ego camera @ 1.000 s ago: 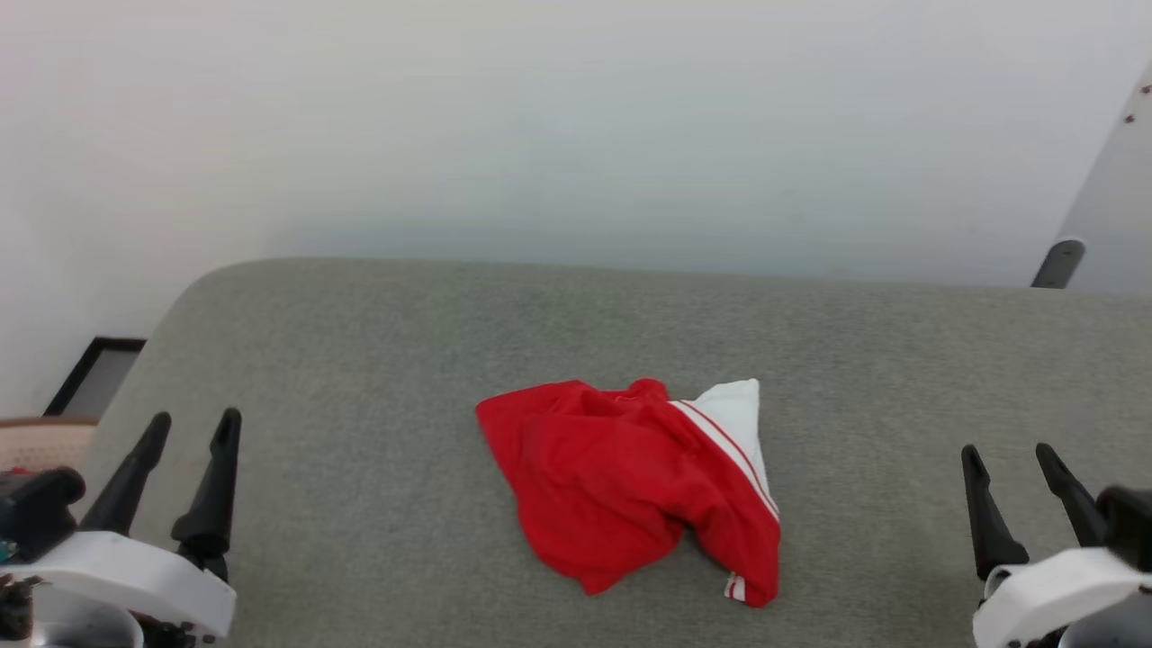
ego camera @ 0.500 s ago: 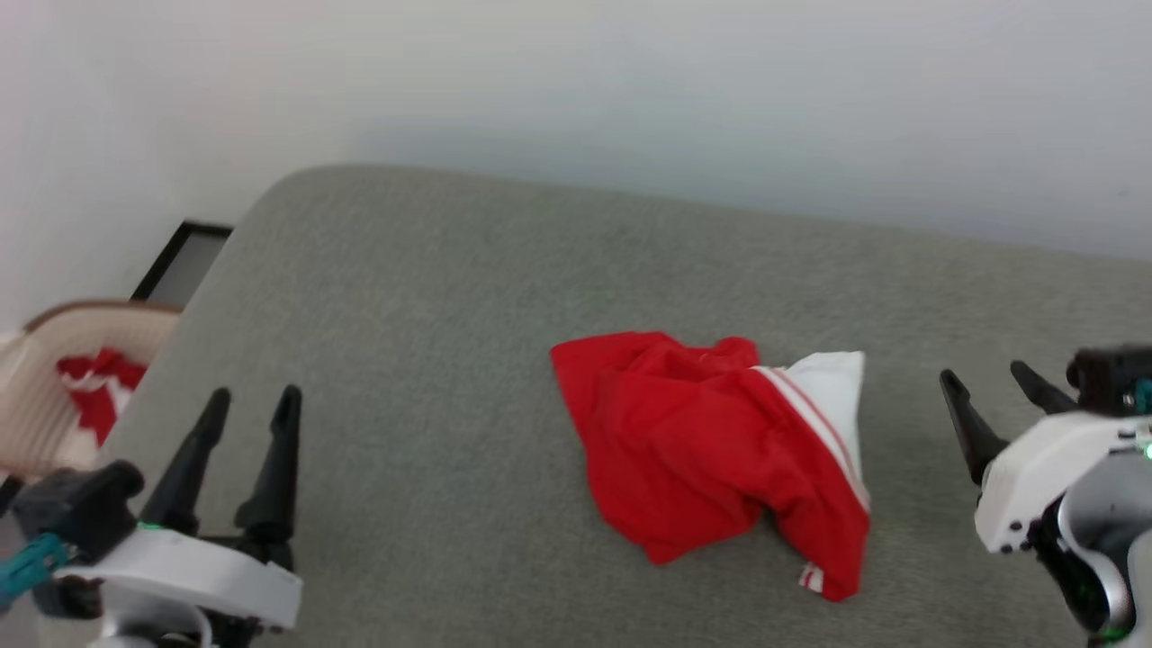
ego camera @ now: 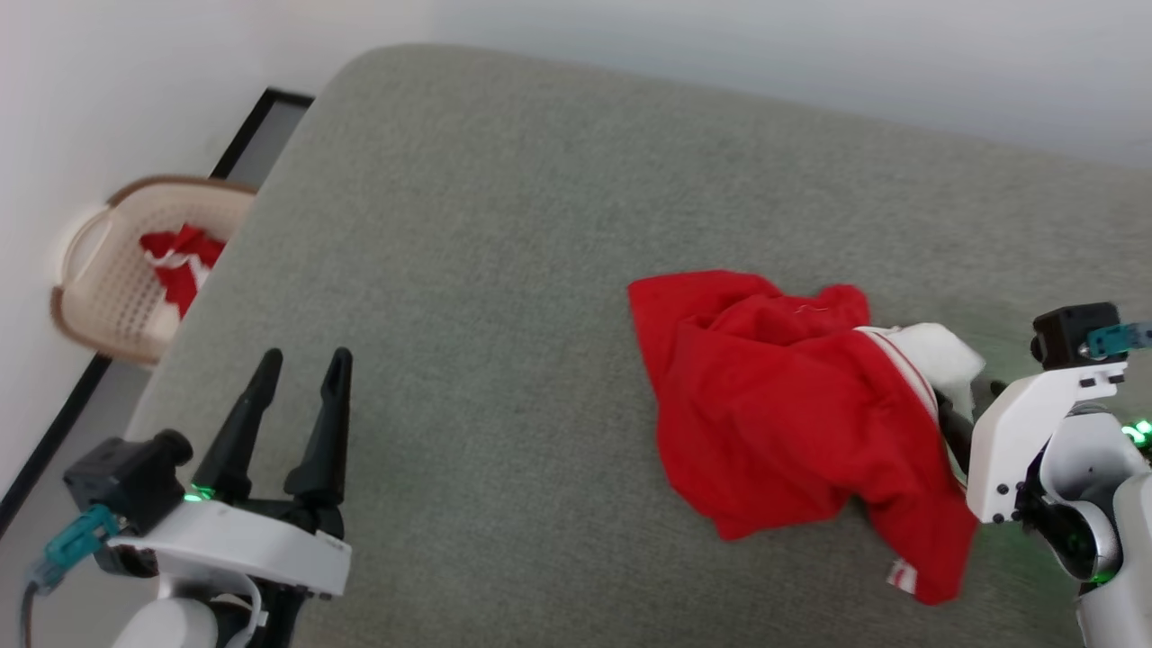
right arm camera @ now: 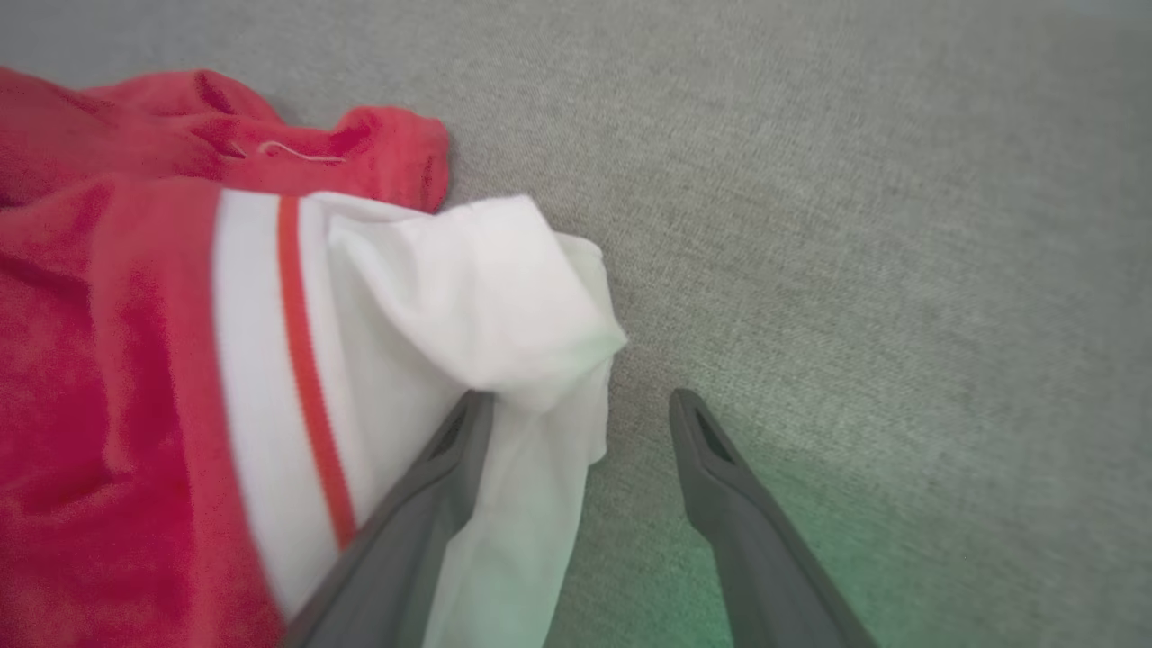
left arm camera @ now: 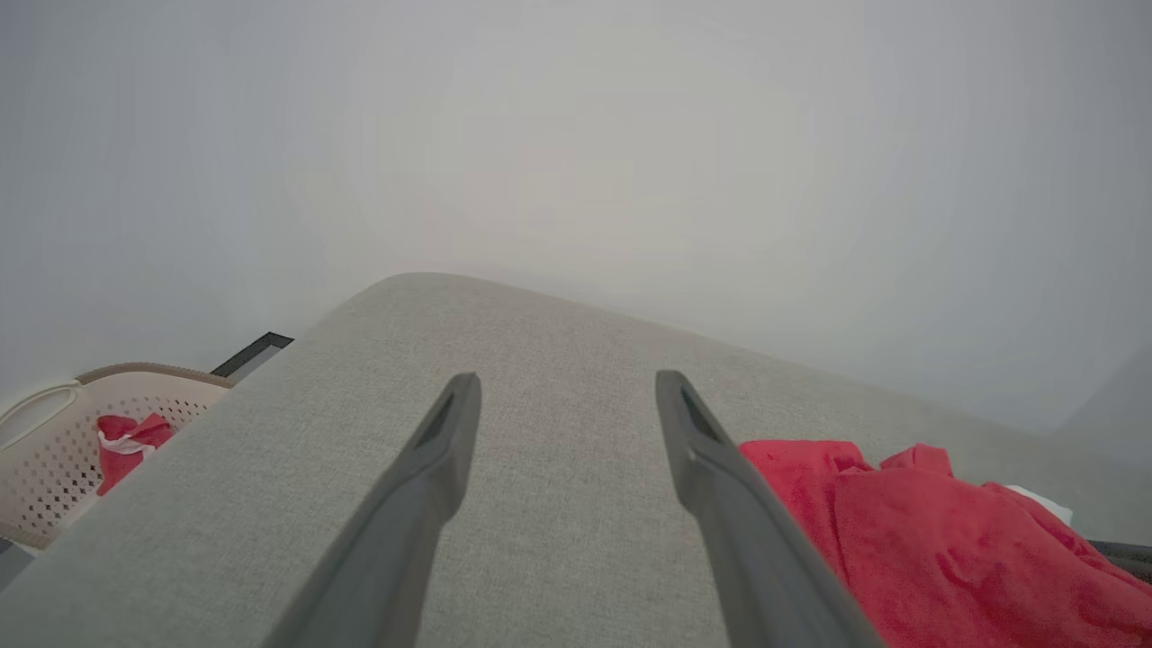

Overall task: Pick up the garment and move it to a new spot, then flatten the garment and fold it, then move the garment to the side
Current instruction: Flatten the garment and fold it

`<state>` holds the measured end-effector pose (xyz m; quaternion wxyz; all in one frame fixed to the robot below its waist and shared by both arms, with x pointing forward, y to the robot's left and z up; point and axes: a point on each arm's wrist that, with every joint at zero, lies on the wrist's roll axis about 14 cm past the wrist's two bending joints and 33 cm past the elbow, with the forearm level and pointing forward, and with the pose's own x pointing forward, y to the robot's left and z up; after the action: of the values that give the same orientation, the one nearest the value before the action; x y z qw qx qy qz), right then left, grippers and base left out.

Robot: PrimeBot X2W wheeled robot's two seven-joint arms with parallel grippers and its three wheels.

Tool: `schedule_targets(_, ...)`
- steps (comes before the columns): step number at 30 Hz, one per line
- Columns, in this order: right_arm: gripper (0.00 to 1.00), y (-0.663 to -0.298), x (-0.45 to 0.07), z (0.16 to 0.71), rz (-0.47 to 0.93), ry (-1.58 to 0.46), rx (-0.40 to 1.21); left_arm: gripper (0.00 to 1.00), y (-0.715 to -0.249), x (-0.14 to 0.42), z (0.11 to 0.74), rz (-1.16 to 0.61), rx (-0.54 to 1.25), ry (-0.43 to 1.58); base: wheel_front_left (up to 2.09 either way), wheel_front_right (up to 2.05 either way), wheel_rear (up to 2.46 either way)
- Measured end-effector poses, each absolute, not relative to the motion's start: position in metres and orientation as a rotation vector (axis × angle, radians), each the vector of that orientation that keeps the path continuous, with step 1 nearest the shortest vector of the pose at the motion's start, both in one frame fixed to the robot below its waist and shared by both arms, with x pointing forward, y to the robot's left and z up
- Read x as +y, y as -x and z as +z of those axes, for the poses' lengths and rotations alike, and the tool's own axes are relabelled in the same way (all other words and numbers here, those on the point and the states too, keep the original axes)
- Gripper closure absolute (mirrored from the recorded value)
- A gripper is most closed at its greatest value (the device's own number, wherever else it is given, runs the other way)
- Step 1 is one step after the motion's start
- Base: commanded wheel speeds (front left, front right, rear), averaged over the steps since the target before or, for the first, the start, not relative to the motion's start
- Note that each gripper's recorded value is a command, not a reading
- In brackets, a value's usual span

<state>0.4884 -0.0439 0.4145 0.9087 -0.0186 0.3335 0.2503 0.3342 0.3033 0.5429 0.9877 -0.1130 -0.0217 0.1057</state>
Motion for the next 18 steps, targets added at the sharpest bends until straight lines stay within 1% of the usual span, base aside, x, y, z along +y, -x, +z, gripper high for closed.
schedule_targets(4, 0.00, -0.490, -0.033, 0.395, 0.544, 0.041, 0.754, 0.00, -0.334, 0.308, 0.535, 0.236, -0.025, 0.232, 0.00, 0.00, 0.00)
schedule_targets(6, 1.00, -0.494, -0.030, 0.393, 0.556, 0.053, 0.754, 0.00, -0.334, 0.311, 0.532, 0.248, -0.017, 0.228, 0.00, 0.00, 0.00)
schedule_targets(12, 1.00, -0.502, -0.025, 0.398, 0.560, 0.055, 0.723, 0.00, -0.333, 0.316, 0.531, 0.265, -0.021, 0.230, 0.00, 0.00, 0.00)
schedule_targets(14, 1.00, -0.503, -0.027, 0.406, 0.555, 0.052, 0.699, 0.00, -0.333, 0.317, 0.533, 0.264, -0.030, 0.235, 0.00, 0.00, 0.00)
schedule_targets(18, 1.00, -0.512, -0.045, 0.434, 0.509, 0.044, 0.620, 0.00, -0.332, 0.316, 0.536, 0.257, -0.037, 0.237, 0.00, 0.00, 0.00)
